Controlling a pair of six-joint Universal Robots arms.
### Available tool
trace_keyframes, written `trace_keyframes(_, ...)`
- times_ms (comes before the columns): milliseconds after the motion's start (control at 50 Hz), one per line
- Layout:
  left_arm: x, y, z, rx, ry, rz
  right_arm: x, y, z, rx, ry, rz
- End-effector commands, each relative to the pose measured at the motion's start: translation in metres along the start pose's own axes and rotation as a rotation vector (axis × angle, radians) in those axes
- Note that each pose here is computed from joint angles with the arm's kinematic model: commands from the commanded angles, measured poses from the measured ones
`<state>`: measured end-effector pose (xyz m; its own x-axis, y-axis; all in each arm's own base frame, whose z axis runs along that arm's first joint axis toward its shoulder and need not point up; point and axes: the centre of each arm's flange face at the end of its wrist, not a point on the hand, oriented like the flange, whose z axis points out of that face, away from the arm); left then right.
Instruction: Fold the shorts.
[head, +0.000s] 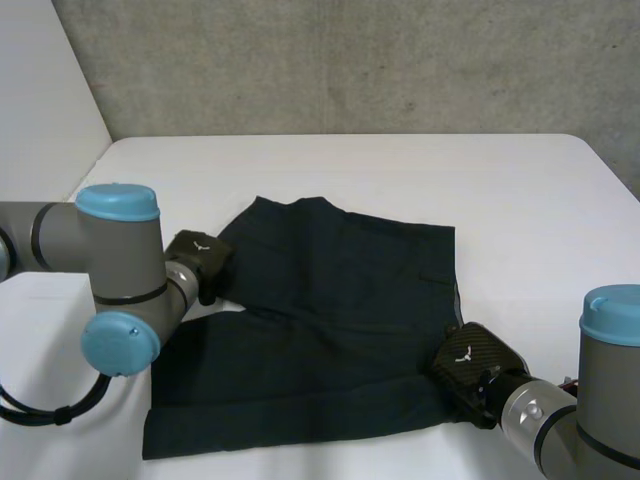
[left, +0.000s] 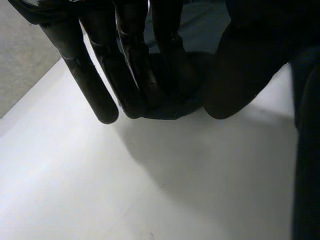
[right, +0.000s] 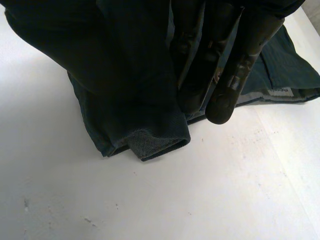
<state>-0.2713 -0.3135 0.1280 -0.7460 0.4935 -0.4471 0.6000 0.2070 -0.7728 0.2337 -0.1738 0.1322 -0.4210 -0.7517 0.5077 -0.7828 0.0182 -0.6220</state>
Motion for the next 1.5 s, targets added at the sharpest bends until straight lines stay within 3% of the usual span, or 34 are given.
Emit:
trace_keyframes(20, -0.011, -0.021, -0.027, 0.054, -0.024, -0.053, 0.002, 0.001, 0.001, 0.004, 0.011, 0.004)
trace_keyframes(220, -0.03, -0.043, -0.087, 0.138, -0.058, -0.096, 0.002, 0.001, 0.003, 0.02, 0.031, 0.0)
trace_keyframes(300, -0.019, -0.035, -0.131, 0.1, 0.026, -0.141, 0.002, 0.001, 0.003, 0.022, 0.031, -0.001)
trace_keyframes(460, 0.017, 0.004, -0.186, -0.054, 0.206, -0.101, 0.002, 0.0, 0.003, 0.025, 0.031, 0.028)
trace_keyframes(700, 0.037, 0.047, -0.18, -0.137, 0.228, -0.06, 0.002, 0.0, 0.002, 0.028, 0.032, 0.05)
trace_keyframes(880, 0.036, 0.05, -0.171, -0.129, 0.164, -0.047, 0.007, -0.004, -0.004, 0.033, 0.055, 0.047)
trace_keyframes(1040, 0.034, 0.038, -0.19, -0.071, 0.144, -0.019, 0.008, -0.015, -0.04, 0.014, 0.023, 0.021)
trace_keyframes(1200, 0.041, 0.047, -0.231, -0.166, 0.27, 0.204, -0.013, -0.001, -0.087, -0.183, -0.235, -0.116)
trace_keyframes(1300, 0.037, 0.031, -0.22, -0.108, 0.24, 0.259, 0.009, -0.007, -0.076, -0.142, -0.147, -0.113)
trace_keyframes(1500, 0.028, -0.024, -0.148, 0.133, 0.075, 0.219, 0.042, -0.023, -0.045, -0.026, 0.025, 0.019)
